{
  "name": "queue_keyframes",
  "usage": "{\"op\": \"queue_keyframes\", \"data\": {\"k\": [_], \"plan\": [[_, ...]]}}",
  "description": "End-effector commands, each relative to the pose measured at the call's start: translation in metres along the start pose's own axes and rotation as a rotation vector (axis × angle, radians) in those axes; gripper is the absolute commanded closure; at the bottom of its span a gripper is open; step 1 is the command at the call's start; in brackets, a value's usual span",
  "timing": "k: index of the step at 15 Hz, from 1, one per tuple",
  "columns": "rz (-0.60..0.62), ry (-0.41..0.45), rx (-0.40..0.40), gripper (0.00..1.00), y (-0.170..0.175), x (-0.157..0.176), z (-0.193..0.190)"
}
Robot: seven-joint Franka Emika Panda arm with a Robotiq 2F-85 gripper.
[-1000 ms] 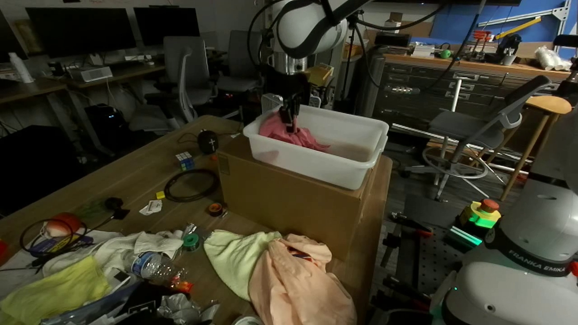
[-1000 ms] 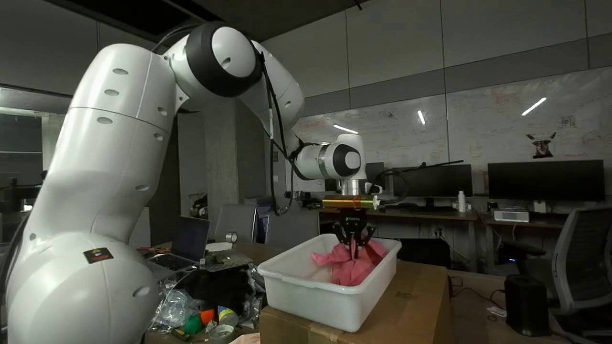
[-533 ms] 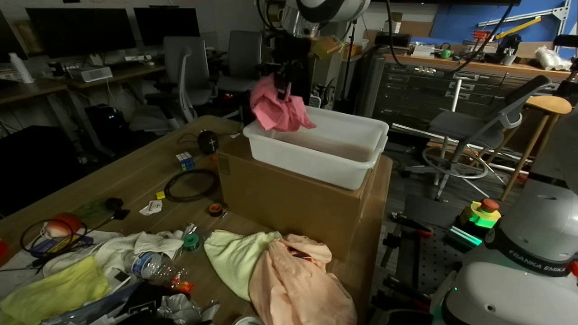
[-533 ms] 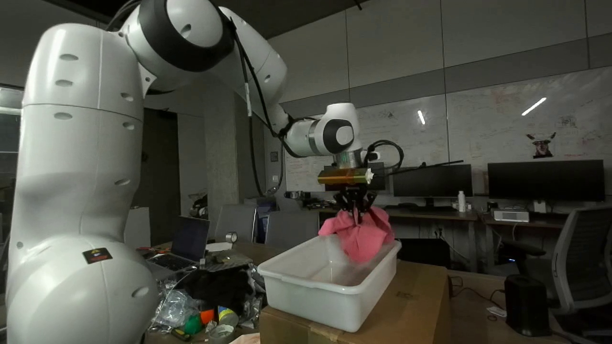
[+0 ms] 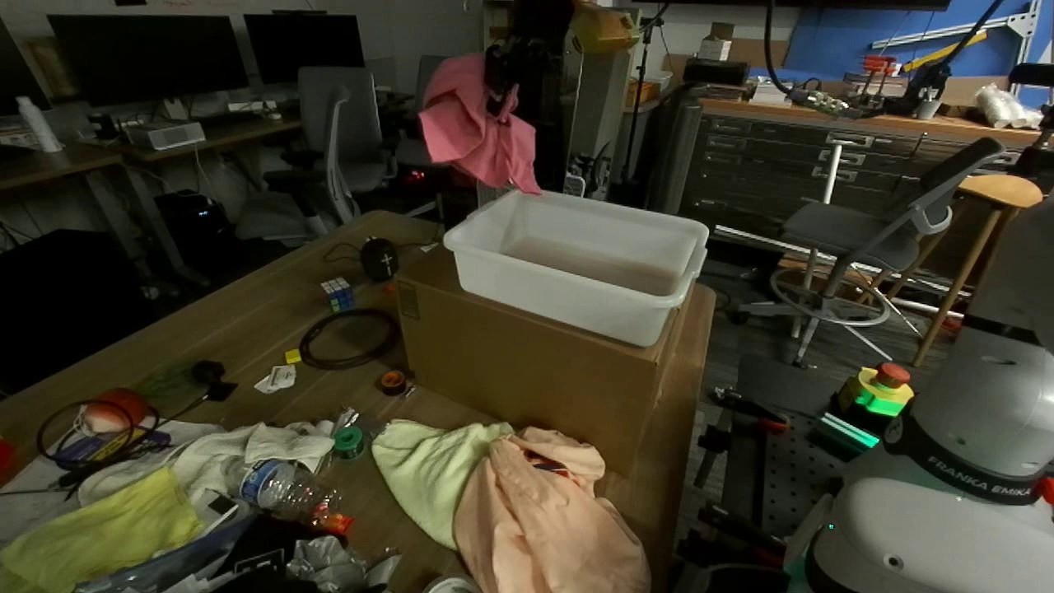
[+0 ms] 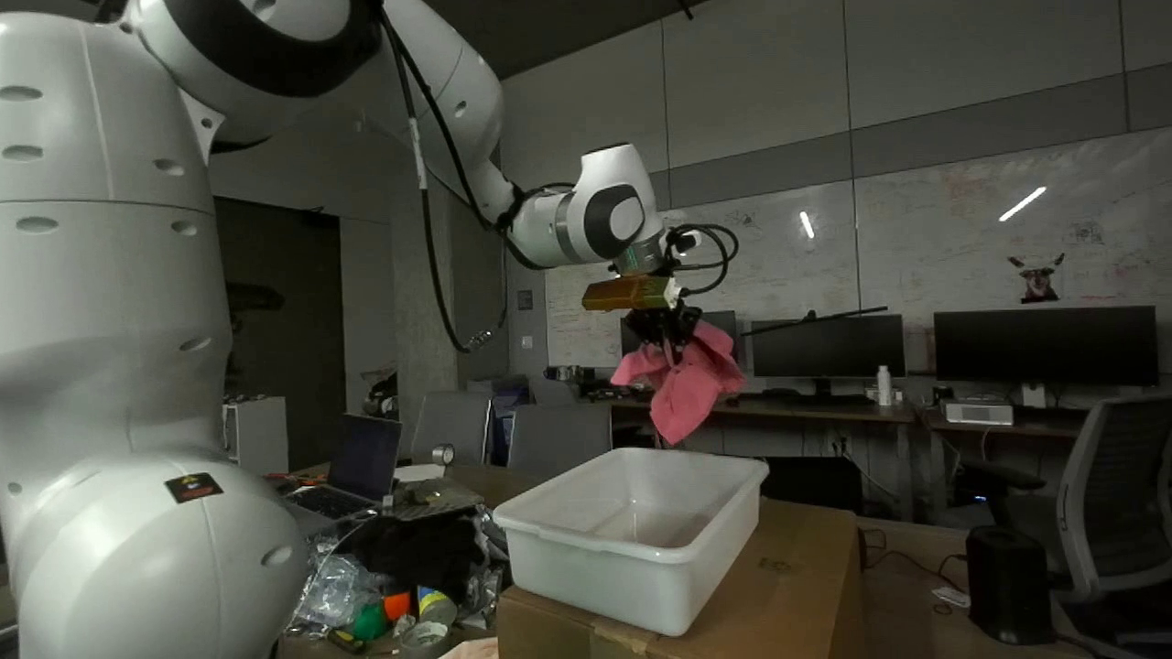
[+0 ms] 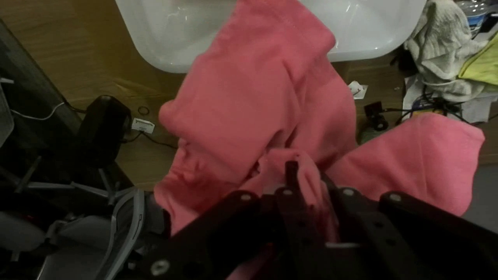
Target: Remove the green towel and the peach and pink shirts from the basket respectively
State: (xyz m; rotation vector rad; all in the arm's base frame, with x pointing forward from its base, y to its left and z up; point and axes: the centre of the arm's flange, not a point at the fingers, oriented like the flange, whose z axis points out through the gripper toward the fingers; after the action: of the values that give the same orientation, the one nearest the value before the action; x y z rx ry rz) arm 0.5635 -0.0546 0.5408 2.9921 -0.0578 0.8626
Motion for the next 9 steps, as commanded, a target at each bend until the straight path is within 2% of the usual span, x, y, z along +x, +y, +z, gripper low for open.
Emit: {"op": "queue_keyframes", "data": {"k": [1,3,9], "plan": [[-0.082,0.028,-0.021,0.93,-0.037,-0.003,-0.012],[-0.177,0.008,-0.031,0.93,-0.064,-0.006,-0.009],[-0.514,-0.045,-0.028,0.93,-0.146,-0.046,-0.008]]}}
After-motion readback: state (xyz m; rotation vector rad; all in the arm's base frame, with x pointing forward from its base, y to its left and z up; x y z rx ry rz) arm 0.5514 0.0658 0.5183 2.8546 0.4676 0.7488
